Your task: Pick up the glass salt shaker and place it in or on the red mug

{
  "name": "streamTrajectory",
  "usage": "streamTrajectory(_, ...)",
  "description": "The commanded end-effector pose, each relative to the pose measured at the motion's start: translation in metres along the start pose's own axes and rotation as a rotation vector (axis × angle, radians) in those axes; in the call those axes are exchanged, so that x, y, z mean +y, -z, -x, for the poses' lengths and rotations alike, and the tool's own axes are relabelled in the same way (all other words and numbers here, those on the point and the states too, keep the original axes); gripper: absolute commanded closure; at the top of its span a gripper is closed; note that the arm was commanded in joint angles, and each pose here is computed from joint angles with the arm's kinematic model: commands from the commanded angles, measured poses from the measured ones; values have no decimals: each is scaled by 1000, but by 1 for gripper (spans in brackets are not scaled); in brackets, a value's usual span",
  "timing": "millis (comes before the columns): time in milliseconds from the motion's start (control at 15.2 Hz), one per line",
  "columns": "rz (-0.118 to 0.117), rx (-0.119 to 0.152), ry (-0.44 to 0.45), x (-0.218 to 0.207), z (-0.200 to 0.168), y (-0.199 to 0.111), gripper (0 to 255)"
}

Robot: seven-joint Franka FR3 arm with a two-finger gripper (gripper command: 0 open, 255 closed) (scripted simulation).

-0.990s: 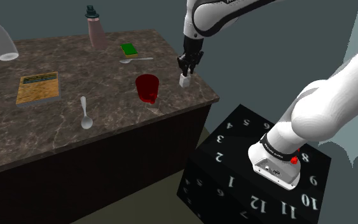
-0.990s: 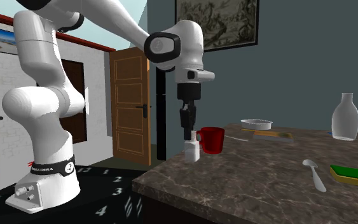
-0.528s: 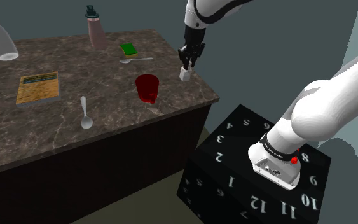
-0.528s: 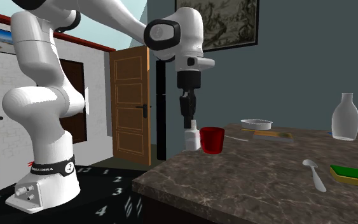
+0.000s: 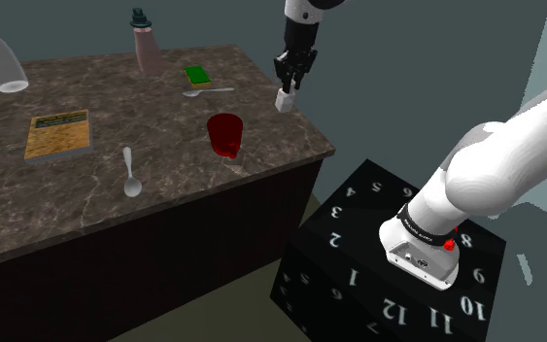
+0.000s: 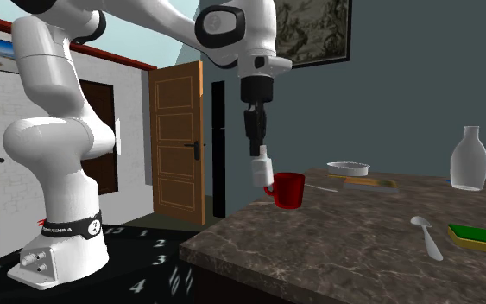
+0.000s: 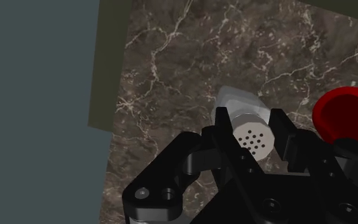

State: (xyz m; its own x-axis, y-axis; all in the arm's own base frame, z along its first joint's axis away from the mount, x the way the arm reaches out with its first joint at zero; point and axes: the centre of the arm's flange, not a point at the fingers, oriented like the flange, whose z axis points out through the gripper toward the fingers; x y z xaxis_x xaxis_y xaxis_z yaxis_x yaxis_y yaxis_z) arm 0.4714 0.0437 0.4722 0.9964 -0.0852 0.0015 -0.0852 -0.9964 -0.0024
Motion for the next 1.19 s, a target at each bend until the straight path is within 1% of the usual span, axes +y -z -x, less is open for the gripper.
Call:
streamTrajectory(0,0,0,0,0,0,11,255)
streamTrajectory(726,0,0,0,0,0,66,255)
streamTrajectory(1122,0,0,0,-76,-16,83,255)
